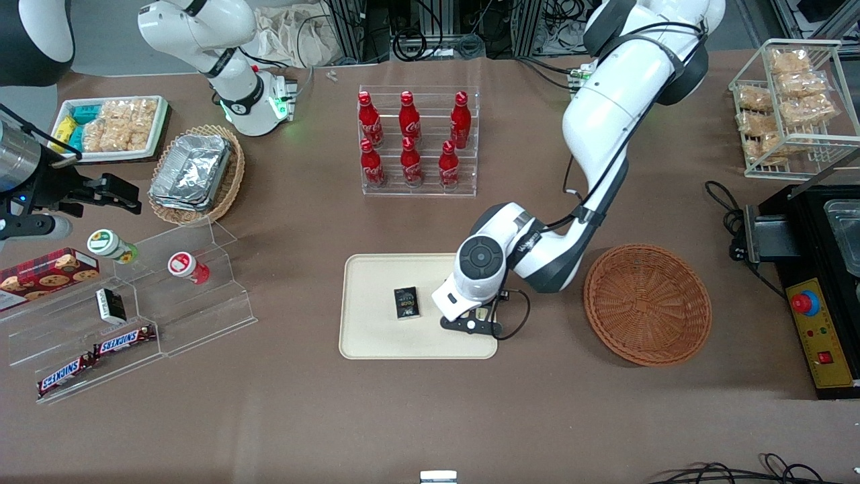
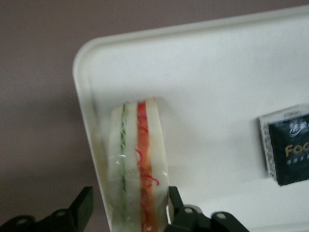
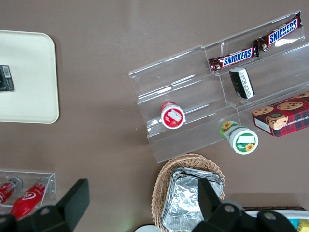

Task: Place sandwich from basket to tray

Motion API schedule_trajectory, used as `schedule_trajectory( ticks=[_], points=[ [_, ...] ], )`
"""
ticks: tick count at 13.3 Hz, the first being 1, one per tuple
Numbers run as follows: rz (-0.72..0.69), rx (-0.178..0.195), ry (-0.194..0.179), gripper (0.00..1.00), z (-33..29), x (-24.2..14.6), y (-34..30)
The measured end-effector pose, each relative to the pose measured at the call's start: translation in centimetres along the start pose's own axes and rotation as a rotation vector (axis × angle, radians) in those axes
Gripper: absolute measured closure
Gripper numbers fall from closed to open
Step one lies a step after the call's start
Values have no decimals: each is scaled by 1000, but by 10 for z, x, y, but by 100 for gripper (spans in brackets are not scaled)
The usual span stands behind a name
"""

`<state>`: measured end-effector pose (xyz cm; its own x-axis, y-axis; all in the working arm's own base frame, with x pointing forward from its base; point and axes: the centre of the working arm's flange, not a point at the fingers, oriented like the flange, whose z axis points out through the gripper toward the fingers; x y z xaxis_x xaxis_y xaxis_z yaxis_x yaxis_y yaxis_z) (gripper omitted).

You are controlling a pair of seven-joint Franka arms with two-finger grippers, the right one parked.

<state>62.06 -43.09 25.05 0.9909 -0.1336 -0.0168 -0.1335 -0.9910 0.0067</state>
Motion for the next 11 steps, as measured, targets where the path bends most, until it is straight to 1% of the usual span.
schedule_trajectory(
  ticks=[1,2,3,4,5,6,7,8,9,11],
  points=[
    [-19,1,16,11,-20,7,-13],
    [-39,18,11,1,-44,10,-27],
    [-73,54,-16,0,-73,8,-44],
    [-120,100,-51,0,-107,4,-68],
    [-165,133,-69,0,-144,1,-99],
    [-207,149,-63,0,-178,-4,-130],
    [-240,161,-48,0,-204,-13,-158],
    [-268,163,-36,0,-222,-26,-181],
    [-286,143,-19,0,-235,-40,-199],
    [-274,89,11,0,-255,-65,-246]
  ],
)
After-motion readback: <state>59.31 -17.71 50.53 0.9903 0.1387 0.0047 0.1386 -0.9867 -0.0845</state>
